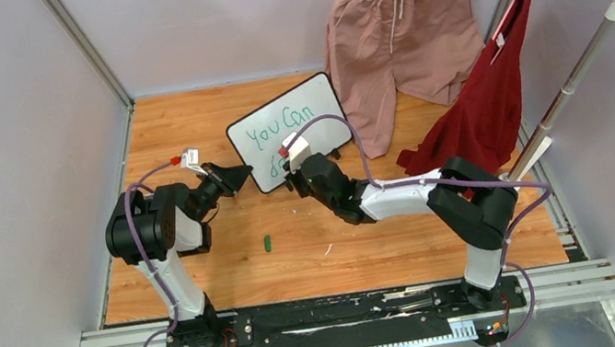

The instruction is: Write a sentence on the whiteboard

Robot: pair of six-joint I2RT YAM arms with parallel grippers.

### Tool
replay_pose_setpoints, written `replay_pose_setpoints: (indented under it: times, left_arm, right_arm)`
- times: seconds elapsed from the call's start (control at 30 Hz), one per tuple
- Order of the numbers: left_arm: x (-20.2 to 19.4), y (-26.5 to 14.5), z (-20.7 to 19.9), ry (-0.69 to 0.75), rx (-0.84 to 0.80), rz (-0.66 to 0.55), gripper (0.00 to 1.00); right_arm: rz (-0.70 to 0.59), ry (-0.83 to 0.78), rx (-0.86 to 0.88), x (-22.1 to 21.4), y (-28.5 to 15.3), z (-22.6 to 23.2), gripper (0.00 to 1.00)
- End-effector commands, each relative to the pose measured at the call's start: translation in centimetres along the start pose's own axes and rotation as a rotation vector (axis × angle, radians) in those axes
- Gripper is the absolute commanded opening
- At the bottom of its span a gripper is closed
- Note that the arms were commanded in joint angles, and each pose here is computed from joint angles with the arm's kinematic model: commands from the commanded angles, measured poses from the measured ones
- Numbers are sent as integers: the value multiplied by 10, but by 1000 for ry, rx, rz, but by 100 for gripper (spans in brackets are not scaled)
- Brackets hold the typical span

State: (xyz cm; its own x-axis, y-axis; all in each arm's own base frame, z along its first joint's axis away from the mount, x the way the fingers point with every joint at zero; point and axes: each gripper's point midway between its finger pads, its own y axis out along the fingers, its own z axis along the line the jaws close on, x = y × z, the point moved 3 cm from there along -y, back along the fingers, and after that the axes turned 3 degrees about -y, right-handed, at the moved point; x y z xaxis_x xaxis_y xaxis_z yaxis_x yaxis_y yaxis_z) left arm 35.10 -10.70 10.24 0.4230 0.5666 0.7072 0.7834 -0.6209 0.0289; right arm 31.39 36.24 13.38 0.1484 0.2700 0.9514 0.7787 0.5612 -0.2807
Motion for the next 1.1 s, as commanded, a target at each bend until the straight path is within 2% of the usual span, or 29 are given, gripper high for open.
replay_pose_setpoints:
  times: [0.0, 0.33, 0.53, 0.67, 0.9, 1.07]
  left_arm:
    - [-2, 0, 0, 22, -9, -3, 0]
    - [-3, 0, 0, 23, -10, -2, 0]
    - [-3, 0, 0, 24, -9, -2, 0]
    - [-3, 1, 1, 22, -9, -2, 0]
    - [-2, 0, 1, 21, -9, -3, 0]
    - [-2, 0, 1, 20, -8, -3, 0]
  right_arm:
    - [-9, 6, -25, 0, -6, -2, 0]
    - [-151, 38, -67, 57, -35, -26, 0]
    - [-171, 129, -138, 61, -36, -68, 0]
    - [-201, 203, -110, 64, -37, -88, 0]
    - [-210, 186, -2, 60, -27, -74, 0]
    - [-191, 136, 13, 53, -23, -62, 0]
